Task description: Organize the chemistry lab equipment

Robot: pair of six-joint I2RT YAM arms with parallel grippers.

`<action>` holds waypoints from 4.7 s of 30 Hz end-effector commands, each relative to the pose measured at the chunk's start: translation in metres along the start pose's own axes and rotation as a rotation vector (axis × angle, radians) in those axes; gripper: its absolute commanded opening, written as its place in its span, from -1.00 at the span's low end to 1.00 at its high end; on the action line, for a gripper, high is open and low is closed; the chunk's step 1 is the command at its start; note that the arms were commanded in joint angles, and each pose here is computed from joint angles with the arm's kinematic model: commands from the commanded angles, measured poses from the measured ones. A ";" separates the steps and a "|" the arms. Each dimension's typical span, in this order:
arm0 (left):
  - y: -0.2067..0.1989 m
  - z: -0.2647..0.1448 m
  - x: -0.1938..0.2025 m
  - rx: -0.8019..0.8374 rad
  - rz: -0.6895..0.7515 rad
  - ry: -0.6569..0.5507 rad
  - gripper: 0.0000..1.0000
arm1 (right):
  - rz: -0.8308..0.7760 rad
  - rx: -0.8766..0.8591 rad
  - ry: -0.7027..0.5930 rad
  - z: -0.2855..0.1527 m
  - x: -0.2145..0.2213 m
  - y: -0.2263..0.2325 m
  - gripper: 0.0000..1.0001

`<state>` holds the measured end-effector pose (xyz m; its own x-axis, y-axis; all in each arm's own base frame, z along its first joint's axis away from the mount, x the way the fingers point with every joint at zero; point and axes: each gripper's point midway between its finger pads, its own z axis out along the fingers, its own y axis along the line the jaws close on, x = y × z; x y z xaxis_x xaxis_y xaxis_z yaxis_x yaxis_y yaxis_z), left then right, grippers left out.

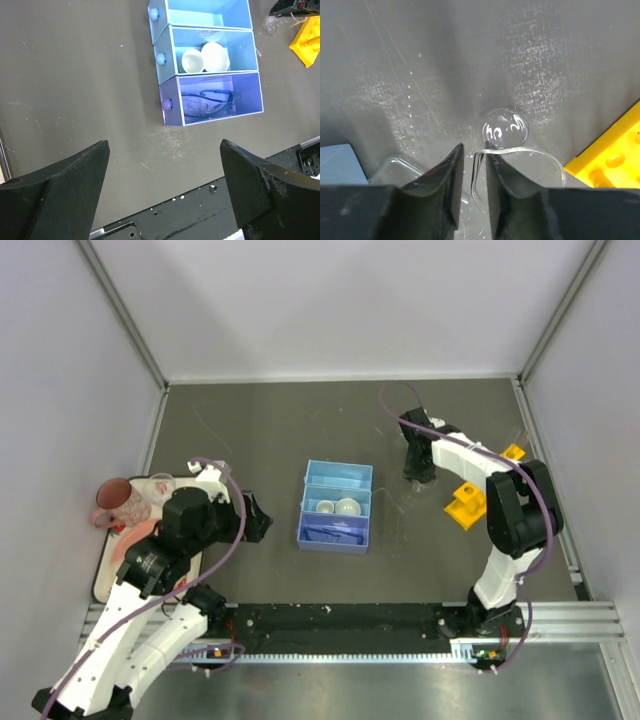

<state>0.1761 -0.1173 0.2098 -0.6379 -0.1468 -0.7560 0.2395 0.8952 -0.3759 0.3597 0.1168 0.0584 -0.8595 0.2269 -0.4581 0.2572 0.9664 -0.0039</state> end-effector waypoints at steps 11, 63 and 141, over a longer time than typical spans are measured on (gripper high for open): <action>-0.001 0.000 -0.007 0.003 0.030 -0.029 0.95 | 0.004 -0.018 -0.069 -0.016 -0.014 0.008 -1.00; -0.020 -0.028 -0.025 0.078 0.042 -0.073 0.93 | -0.381 -0.100 -0.105 -0.065 0.030 0.165 -1.00; -0.017 0.000 -0.015 0.073 0.064 -0.001 0.92 | -0.115 -0.004 -0.178 -0.016 -0.162 0.063 0.75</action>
<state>0.1761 -0.1239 0.2220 -0.6466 -0.0981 -0.7565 0.2912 0.8848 -0.3637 0.4862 0.1435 0.1415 -0.8218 0.0634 -0.5662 0.1481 0.9834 -0.1049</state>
